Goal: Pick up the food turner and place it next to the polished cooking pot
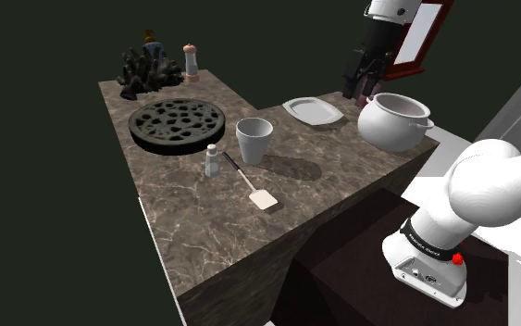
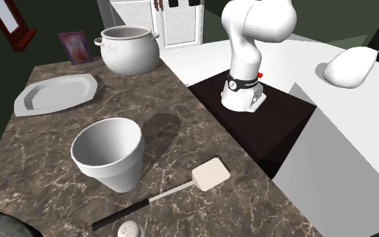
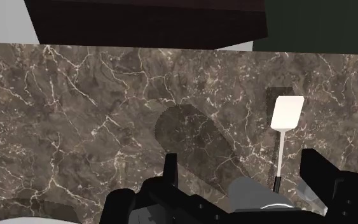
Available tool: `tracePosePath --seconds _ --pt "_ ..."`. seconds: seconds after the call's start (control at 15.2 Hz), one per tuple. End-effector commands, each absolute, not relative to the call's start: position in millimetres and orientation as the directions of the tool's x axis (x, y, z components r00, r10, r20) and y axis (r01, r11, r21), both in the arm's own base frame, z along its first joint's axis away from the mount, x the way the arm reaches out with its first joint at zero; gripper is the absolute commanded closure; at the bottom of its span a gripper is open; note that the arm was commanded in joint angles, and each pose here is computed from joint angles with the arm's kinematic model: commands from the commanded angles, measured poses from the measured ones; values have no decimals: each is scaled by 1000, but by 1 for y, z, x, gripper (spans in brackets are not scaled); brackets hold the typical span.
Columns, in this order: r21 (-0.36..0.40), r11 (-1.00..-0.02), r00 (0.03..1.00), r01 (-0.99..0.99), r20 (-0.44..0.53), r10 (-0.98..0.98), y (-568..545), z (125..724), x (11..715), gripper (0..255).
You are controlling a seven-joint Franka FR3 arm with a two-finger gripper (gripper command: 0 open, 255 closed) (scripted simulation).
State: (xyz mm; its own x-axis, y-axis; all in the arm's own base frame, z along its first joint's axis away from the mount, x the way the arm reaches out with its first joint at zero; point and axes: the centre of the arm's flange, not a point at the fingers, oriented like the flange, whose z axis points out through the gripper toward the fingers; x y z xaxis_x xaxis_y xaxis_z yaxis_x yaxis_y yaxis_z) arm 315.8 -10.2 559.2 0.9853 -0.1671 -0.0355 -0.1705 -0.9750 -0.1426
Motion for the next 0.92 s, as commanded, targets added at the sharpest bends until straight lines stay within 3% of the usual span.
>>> tracePosePath --seconds 0.0,0.86 --pt "-143 -975 985 -170 -35 -167 -10 559 316 0" --pt "-75 -975 977 -210 10 -212 93 445 398 0"
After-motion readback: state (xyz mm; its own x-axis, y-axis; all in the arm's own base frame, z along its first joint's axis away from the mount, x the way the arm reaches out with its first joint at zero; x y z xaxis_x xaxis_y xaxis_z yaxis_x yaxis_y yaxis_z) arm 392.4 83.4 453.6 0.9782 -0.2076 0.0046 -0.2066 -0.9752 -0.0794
